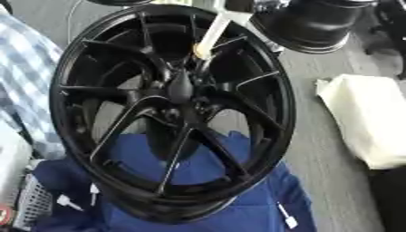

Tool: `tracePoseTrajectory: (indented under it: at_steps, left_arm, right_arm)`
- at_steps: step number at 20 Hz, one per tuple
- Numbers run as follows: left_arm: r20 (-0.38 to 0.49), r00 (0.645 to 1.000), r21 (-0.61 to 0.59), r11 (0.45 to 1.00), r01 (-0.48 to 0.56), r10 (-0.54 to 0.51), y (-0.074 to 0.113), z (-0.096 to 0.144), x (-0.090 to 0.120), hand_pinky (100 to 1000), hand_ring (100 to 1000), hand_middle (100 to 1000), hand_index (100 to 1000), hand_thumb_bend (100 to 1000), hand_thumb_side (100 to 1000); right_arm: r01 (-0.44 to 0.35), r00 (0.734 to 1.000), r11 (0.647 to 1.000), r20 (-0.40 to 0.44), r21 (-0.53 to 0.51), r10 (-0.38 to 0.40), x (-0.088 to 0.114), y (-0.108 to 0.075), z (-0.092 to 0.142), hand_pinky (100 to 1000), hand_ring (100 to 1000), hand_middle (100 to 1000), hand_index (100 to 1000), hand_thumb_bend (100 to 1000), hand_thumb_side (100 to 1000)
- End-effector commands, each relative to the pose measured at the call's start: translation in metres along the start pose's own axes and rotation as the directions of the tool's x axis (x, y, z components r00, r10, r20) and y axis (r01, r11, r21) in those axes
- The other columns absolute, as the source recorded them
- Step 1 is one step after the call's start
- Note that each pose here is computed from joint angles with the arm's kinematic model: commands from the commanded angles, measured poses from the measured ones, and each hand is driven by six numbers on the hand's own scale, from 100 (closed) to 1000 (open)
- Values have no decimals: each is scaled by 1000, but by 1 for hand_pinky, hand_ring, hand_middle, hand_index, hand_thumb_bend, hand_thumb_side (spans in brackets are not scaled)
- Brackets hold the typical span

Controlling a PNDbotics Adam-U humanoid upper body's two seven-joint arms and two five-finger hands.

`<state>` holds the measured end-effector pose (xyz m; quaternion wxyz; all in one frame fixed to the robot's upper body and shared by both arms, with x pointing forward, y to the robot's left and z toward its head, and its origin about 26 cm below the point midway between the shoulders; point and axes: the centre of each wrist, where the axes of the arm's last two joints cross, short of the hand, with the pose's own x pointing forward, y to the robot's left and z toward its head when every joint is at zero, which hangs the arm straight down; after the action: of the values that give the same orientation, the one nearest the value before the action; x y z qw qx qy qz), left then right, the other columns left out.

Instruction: Pull the pin out of the wheel hub.

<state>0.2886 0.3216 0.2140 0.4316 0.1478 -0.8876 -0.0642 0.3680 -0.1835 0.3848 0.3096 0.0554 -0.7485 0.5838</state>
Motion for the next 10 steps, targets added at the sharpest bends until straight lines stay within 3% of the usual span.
tracePoseTrajectory:
  at_steps: [1, 6, 10]
  left_arm:
    - [19, 999, 4, 1000, 27, -28, 6, -2, 5, 903, 684, 667, 704, 175, 657]
    - [11, 999, -2, 999, 32, -32, 6, -1, 4, 903, 683, 668, 704, 171, 659]
    - [12, 999, 19, 999, 39, -40, 9, 0, 3, 904, 683, 668, 704, 171, 659]
  right_arm:
    - [-43, 999, 995, 6, -91, 44, 18, -26, 25, 484, 439, 424, 587, 320, 100]
    - [-72, 997, 966, -6, -247, 73, 29, -45, 72, 484, 438, 423, 586, 318, 100]
    - [-87, 994, 911, -102, -403, 50, 24, -50, 132, 481, 438, 425, 585, 333, 100]
